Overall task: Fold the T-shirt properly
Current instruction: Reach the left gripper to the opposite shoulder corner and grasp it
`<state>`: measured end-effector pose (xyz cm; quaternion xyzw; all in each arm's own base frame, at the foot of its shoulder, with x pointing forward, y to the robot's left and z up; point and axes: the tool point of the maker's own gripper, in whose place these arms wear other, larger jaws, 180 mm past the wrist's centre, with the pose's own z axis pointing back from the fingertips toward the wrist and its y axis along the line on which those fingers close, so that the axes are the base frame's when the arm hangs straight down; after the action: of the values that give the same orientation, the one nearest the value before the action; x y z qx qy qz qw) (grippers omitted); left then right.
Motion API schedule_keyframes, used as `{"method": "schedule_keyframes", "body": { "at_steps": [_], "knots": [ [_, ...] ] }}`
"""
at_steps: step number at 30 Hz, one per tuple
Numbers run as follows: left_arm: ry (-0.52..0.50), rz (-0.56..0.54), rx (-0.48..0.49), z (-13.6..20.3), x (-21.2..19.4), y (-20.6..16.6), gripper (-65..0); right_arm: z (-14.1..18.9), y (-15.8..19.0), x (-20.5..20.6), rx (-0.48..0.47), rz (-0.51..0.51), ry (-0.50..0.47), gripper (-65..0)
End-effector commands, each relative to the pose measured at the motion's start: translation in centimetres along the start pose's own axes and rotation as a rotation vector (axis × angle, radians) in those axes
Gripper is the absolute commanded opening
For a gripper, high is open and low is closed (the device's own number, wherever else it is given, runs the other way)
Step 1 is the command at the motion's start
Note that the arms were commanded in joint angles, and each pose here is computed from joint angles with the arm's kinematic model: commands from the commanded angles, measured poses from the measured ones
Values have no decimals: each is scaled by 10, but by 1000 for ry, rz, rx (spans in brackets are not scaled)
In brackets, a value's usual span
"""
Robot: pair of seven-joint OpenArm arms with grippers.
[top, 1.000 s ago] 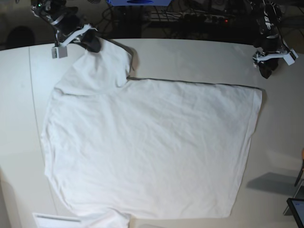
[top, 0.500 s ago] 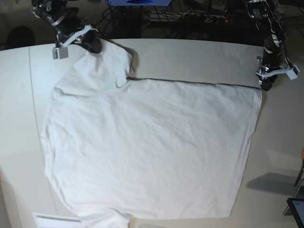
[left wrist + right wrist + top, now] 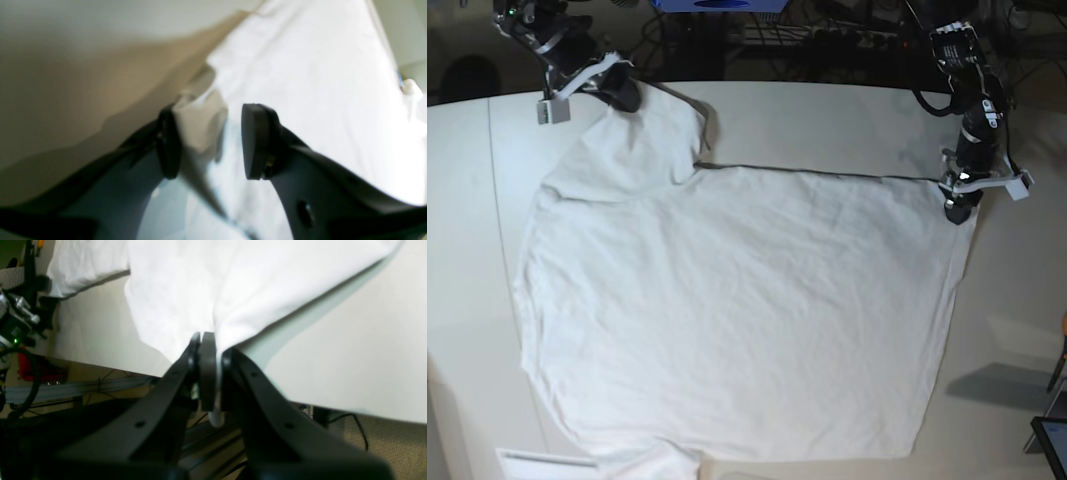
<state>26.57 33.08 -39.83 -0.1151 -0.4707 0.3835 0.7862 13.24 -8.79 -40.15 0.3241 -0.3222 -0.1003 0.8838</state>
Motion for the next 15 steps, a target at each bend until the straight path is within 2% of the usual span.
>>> {"method": "schedule_keyframes", "body": {
  "at_steps": [1, 5, 7, 9, 11, 15],
  "knots": [
    [19, 1, 8, -2, -1, 3, -370, 2, 6, 6, 25, 4, -28, -647],
    [37, 16, 23, -5, -8, 9, -383, 2, 6, 6, 23, 6, -26, -647],
    [36, 14, 28, -3, -8, 12, -462, 2, 5, 6, 22, 7, -25, -647],
    [33, 12, 30, -2, -6, 13, -588, 1, 6, 8, 24, 10, -29, -647],
    [34, 6, 34, 0, -6, 15, -650, 1, 5, 8, 23, 11, -28, -647],
    [44, -8, 49, 8, -10, 23, -650, 3, 4, 11, 20, 24, -30, -647]
  ]
}}
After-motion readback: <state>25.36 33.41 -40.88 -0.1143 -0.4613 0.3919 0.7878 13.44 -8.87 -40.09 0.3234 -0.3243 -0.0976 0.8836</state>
